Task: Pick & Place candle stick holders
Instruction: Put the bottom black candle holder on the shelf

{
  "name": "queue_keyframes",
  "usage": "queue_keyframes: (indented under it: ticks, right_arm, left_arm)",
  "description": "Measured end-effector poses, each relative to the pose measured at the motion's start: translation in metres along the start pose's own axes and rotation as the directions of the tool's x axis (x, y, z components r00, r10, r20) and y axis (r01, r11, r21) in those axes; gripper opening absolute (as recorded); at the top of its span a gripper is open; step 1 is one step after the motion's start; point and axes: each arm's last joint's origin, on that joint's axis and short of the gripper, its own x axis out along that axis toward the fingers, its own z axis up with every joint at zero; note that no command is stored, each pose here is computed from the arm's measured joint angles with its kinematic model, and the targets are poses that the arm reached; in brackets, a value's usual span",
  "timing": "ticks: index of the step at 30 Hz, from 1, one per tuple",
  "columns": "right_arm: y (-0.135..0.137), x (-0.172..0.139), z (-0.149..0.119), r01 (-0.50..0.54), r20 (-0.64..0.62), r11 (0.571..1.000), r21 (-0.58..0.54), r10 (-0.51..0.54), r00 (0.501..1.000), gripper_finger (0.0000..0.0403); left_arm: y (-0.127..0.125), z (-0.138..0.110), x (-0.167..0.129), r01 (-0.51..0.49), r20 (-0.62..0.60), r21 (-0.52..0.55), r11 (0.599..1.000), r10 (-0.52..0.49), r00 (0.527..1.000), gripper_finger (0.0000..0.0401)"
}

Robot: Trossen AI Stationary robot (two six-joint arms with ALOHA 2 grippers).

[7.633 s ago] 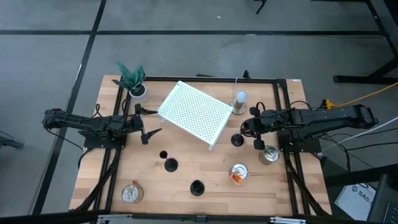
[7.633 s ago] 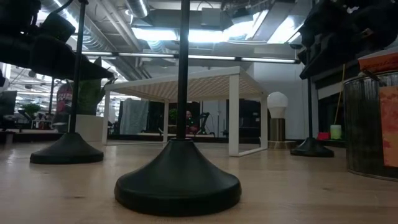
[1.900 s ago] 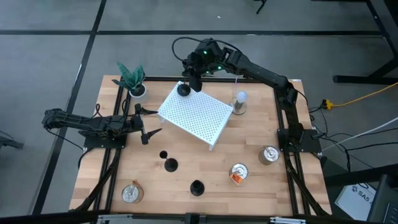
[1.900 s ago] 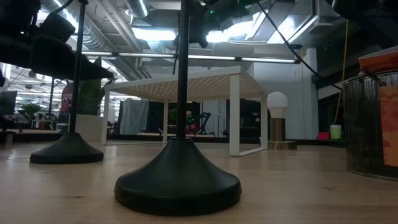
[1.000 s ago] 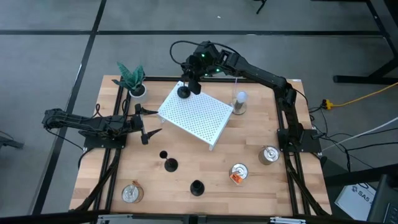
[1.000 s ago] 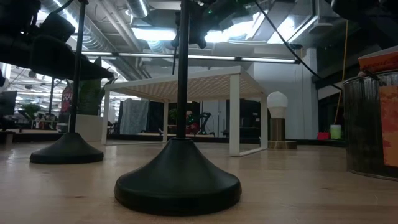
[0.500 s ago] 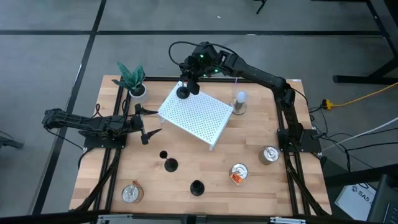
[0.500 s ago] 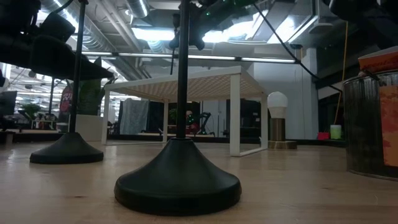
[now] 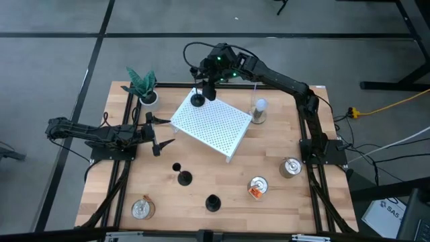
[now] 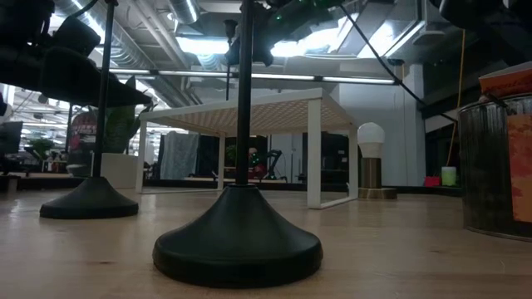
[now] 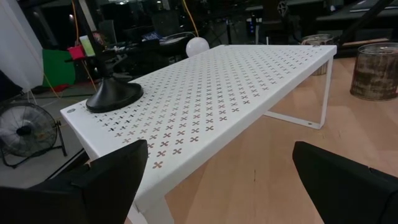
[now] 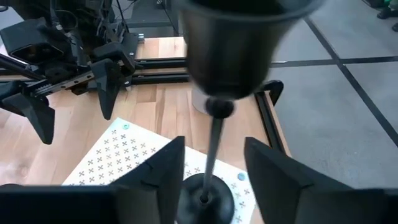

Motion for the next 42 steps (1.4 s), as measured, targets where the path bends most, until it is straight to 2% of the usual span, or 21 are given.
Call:
queue_keyframes:
  ticks: [5, 9, 16, 21, 36, 42]
  right_arm:
    - [-0.001, -0.008, 0.004, 0.001, -0.013, 1.000, 0.007, -0.001, 1.000, 0.0218]
    - [-0.001, -0.011, 0.001, -0.005, -0.054, 1.000, 0.019, 0.006, 0.999, 0.0235]
    - [0.001, -0.018, -0.005, -0.001, -0.136, 1.000, 0.026, 0.005, 0.991, 0.0238]
    - [0.005, -0.029, -0.002, -0.008, -0.139, 1.000, 0.024, 0.012, 0.990, 0.0238]
    - [0.025, -0.080, -0.001, -0.065, -0.235, 0.997, 0.031, 0.070, 0.969, 0.0239]
    - [0.029, -0.082, -0.006, -0.082, -0.291, 0.995, 0.051, 0.094, 0.952, 0.0239]
  left_arm:
    - [0.000, 0.000, 0.000, 0.000, 0.000, 0.000, 1.000, 0.000, 1.000, 0.0400]
    - [0.000, 0.000, 0.000, 0.000, 0.000, 0.000, 1.000, 0.000, 1.000, 0.0400]
    - [0.000, 0.000, 0.000, 0.000, 0.001, 0.000, 1.000, 0.000, 1.000, 0.0400]
    - [0.000, 0.000, 0.000, 0.000, 0.000, 0.000, 1.000, 0.000, 1.000, 0.0400]
    - [0.000, 0.000, 0.000, -0.002, 0.000, 0.000, 1.000, 0.002, 1.000, 0.0400]
    - [0.000, 0.000, 0.000, -0.001, 0.000, 0.000, 1.000, 0.001, 1.000, 0.0400]
